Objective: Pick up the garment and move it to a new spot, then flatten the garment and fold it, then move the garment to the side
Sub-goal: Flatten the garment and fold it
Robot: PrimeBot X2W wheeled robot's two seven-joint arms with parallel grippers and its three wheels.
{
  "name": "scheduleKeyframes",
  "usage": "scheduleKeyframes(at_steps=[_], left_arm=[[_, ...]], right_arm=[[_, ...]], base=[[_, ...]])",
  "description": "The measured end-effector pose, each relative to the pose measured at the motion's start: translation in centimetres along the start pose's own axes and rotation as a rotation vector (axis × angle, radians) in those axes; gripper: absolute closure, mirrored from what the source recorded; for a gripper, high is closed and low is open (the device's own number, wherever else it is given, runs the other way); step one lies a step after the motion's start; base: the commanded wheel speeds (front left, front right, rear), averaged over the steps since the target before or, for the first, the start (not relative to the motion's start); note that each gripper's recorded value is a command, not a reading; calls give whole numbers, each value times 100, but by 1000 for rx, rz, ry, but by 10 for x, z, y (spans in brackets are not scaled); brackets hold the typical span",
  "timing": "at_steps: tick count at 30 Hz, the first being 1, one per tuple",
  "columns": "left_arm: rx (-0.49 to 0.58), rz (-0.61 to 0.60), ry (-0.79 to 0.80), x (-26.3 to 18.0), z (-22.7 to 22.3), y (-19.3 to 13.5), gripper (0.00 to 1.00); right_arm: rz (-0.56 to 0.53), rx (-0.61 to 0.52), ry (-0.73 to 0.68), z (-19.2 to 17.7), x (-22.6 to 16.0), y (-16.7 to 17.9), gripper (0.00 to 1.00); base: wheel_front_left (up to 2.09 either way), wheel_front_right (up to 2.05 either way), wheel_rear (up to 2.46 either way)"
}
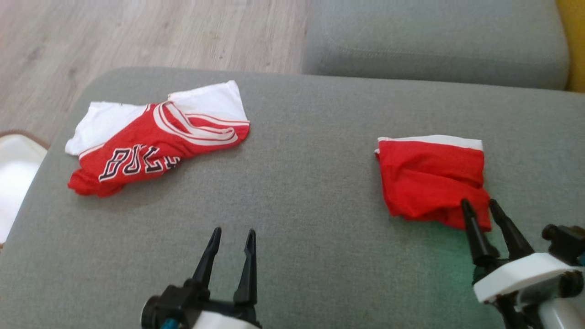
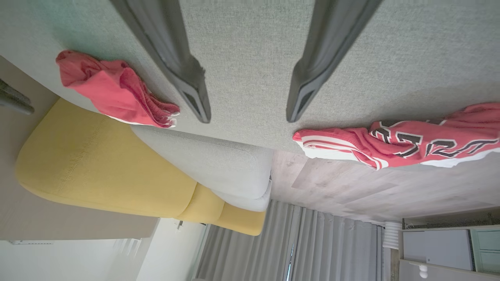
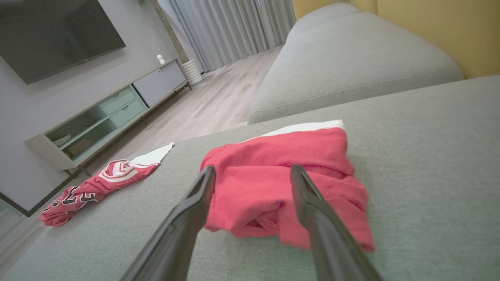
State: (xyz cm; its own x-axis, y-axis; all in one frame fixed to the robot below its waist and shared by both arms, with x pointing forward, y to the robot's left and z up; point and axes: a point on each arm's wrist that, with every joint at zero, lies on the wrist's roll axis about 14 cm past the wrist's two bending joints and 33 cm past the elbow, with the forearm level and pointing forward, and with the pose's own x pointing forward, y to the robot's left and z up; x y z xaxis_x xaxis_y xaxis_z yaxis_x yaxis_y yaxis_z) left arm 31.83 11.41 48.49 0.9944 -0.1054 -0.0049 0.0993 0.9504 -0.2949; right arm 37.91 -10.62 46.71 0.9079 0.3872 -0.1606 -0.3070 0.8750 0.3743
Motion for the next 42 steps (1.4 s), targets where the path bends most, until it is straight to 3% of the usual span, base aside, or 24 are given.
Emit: scheduleKeyframes(at_steps=[1,2,7,12,17,22,30,32,33,36,42], left_arm=[[2,-1,-2,-2,0,0,0],[1,1,-2,-5,0,0,0],[12,10,0,-15,-2,2,0],[11,27,0,-21,-3,7,0],[11,74,15,-29,-8,18,0],[11,102,14,-32,-8,25,0],[15,92,-13,-32,-1,22,0],[16,101,-25,-31,2,24,0],[18,106,-27,-31,3,25,0],[28,119,-32,-31,5,28,0],[78,142,-47,-30,10,35,0]], right_arm=[[-8,-7,-6,3,-2,-3,98],[-14,-13,-9,5,-3,-6,100],[-40,-85,40,5,0,-27,100],[-33,-147,72,11,34,-30,100],[-26,-175,224,-34,50,-28,100],[75,-122,367,-91,44,16,100],[197,-54,378,-123,2,65,100],[208,-55,325,-118,-4,69,44],[209,-62,283,-110,-5,69,0],[205,-88,200,-92,-4,65,0],[108,-193,-55,-19,-11,34,0]], base=[[0,0,0],[0,0,0],[0,0,0],[0,0,0],[0,0,0],[0,0,0],[0,0,0],[0,0,0],[0,0,0],[0,0,0],[0,0,0]])
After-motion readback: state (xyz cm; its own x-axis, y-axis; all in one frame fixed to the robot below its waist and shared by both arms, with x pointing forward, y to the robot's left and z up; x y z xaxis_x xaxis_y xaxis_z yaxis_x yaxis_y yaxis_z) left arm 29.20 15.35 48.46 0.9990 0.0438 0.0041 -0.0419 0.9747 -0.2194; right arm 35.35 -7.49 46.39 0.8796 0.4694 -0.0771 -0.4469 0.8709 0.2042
